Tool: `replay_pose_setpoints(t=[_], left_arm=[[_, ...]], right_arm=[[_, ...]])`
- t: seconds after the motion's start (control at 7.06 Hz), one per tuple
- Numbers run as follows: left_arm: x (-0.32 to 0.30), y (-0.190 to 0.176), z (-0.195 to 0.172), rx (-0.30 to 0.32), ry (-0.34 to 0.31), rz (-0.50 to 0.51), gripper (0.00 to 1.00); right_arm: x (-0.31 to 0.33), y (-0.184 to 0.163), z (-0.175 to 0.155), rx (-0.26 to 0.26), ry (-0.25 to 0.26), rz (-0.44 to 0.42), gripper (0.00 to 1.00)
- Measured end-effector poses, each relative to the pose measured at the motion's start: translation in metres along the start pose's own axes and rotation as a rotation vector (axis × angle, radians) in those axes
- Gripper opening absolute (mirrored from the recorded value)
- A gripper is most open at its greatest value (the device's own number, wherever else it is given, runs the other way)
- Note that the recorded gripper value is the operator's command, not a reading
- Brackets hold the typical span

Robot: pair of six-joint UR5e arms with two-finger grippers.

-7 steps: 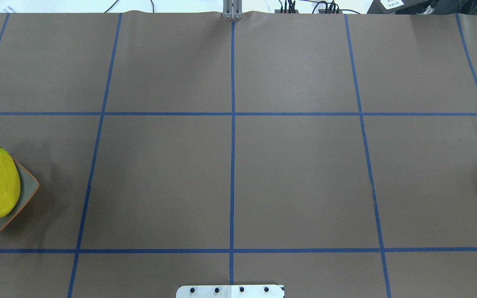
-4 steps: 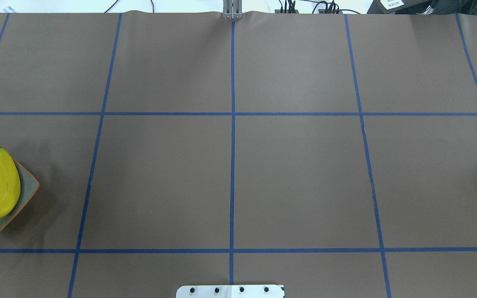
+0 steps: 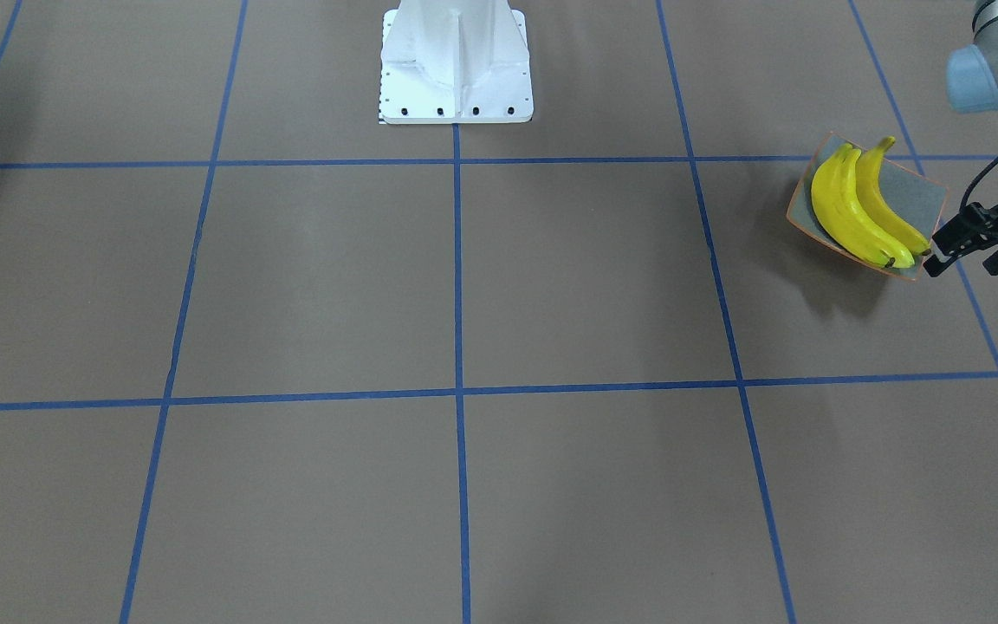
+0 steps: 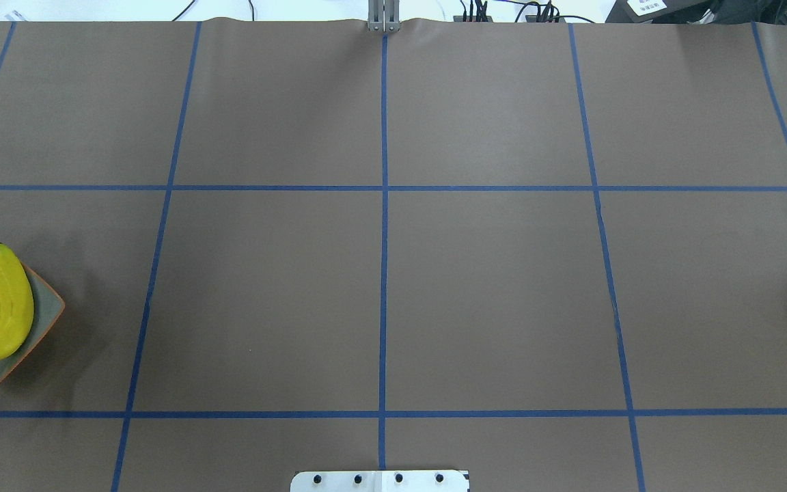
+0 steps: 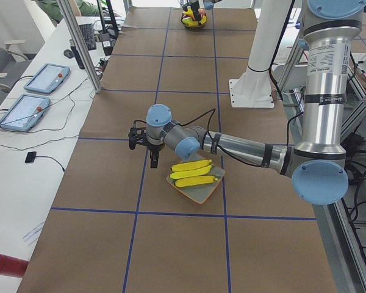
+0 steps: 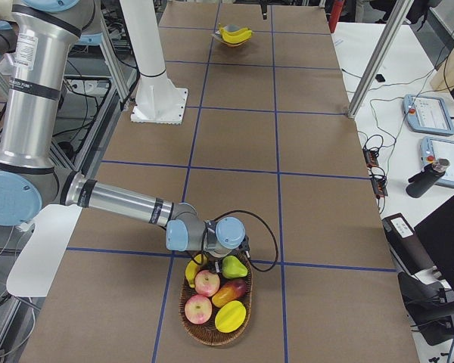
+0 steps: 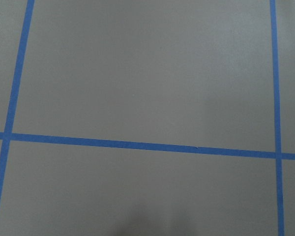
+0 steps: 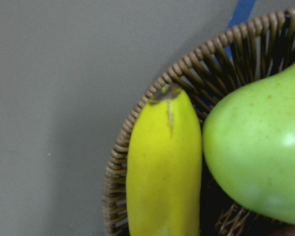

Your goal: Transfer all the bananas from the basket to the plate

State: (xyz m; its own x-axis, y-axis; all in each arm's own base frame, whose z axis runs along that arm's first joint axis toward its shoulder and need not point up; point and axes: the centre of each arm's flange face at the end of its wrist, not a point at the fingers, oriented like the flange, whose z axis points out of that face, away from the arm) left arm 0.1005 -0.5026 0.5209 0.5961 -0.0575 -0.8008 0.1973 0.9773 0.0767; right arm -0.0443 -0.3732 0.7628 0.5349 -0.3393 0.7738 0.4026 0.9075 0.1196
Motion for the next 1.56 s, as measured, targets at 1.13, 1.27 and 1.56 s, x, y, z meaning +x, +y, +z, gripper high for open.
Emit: replay_pose_setpoints(t=[1.13,1.27,1.56], left_arm=[[0.002,-0.002,0.0,-0.003,0.006,0.0,1.0],[0.001,-0.002,0.001,-0.003,0.005,0.0,1.0],[0.001,-0.003,0.002,-0.003,0.006,0.001,1.0]], right_arm=[[-0.018,-0.007,-0.051,0.089,0.018,0.003,0.0],[-0.034,-0.018,-0.077,0.101,0.021,0.02,0.0],[-0.082,-0.075,-0.148,0.122,0.022,0.044,0.0]])
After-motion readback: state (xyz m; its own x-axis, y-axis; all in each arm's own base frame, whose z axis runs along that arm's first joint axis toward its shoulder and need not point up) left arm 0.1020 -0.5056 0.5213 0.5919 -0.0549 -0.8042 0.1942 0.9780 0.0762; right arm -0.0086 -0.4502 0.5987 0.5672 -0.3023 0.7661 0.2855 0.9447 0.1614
